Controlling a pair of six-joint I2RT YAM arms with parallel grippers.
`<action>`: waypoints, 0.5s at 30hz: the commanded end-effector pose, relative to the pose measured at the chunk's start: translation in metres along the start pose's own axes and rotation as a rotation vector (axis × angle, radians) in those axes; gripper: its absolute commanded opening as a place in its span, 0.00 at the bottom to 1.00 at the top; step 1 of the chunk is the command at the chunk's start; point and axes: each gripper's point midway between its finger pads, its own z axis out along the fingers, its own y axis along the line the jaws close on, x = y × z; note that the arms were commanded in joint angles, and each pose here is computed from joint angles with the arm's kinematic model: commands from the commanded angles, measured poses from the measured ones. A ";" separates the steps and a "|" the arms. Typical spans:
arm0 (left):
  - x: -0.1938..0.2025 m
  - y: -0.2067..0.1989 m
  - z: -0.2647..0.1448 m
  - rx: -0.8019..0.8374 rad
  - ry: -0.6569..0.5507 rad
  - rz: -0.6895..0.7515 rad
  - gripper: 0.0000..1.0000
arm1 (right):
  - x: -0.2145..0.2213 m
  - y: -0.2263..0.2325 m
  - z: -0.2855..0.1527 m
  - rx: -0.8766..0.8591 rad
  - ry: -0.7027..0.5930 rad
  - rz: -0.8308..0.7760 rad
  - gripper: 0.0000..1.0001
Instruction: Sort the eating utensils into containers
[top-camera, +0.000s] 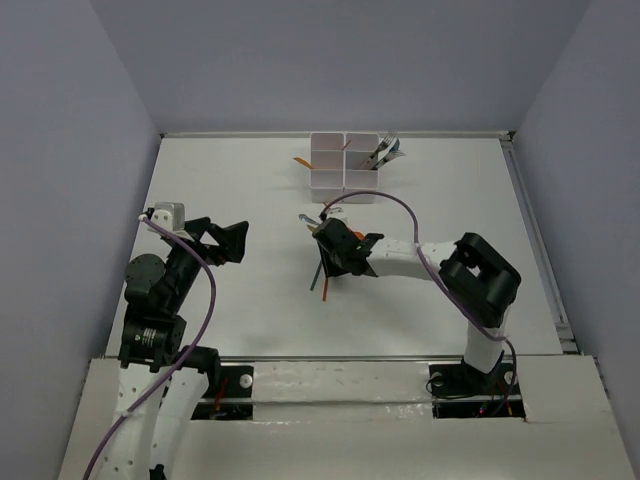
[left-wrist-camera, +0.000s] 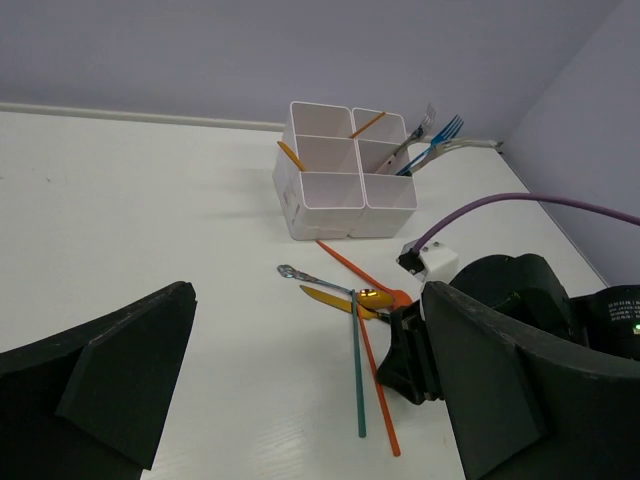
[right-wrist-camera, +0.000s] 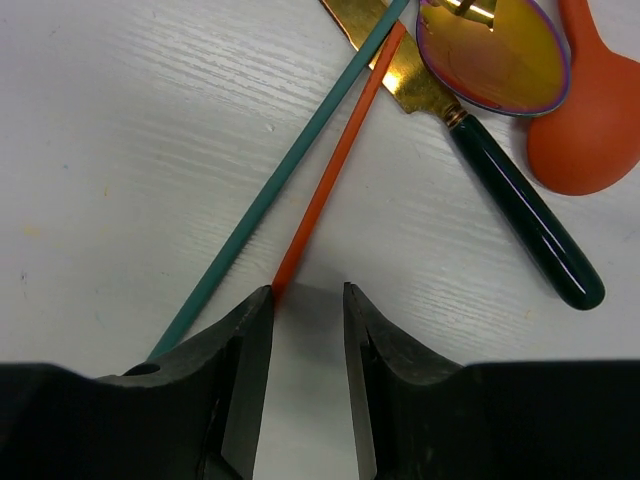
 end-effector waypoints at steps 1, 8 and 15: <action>-0.010 -0.005 0.000 0.028 -0.041 0.012 0.99 | -0.023 0.006 -0.004 0.015 -0.062 0.025 0.40; -0.009 -0.004 0.000 0.023 -0.039 0.010 0.99 | -0.014 -0.003 0.021 0.104 -0.032 0.001 0.38; -0.009 -0.004 0.000 0.024 -0.039 0.012 0.99 | -0.016 -0.008 0.024 0.145 -0.040 0.001 0.23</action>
